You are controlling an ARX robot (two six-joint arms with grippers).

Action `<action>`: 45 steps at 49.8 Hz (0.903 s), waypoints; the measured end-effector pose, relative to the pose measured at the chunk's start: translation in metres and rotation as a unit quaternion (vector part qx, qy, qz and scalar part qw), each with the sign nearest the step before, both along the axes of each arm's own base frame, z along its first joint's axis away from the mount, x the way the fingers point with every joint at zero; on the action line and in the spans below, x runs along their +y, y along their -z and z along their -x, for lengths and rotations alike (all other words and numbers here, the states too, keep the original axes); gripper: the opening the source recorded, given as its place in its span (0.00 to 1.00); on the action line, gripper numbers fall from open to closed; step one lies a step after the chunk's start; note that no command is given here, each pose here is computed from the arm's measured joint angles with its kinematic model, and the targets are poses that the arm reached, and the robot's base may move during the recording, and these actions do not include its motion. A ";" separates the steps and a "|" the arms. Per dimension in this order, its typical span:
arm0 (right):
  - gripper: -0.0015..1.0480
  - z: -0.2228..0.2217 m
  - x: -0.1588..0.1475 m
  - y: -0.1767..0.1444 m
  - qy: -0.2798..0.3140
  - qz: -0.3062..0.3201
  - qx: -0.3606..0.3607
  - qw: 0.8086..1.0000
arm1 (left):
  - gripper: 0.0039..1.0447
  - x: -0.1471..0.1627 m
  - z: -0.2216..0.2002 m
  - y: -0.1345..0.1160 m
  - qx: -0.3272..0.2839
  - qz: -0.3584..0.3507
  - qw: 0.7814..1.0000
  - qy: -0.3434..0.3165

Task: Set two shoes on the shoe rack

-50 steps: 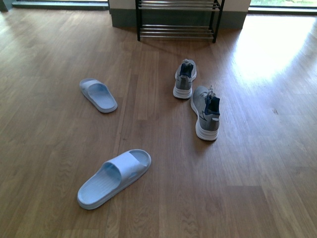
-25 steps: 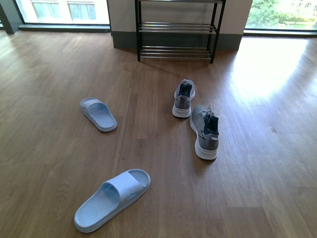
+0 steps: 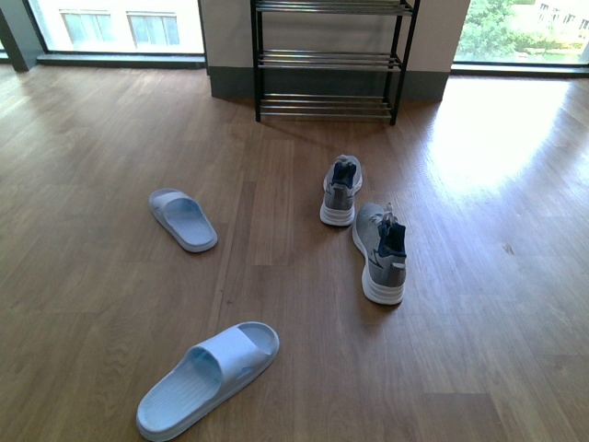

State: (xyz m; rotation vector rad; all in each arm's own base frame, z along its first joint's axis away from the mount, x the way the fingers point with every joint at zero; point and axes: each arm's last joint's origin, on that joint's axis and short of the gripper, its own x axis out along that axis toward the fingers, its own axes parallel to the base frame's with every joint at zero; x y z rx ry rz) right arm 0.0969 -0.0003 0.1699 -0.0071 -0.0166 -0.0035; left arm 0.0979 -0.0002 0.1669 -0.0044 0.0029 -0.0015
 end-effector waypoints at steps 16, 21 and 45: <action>0.91 0.000 0.000 0.000 -0.001 0.000 0.000 1.000 | 0.91 0.000 0.000 0.000 0.000 0.000 1.000 0.000; 0.91 0.000 0.000 0.000 0.000 0.000 0.000 1.000 | 0.91 0.000 0.000 0.000 0.000 0.000 1.000 0.000; 0.91 0.000 0.000 0.000 0.000 0.000 0.000 1.000 | 0.91 0.000 0.000 0.000 0.000 0.000 1.000 0.000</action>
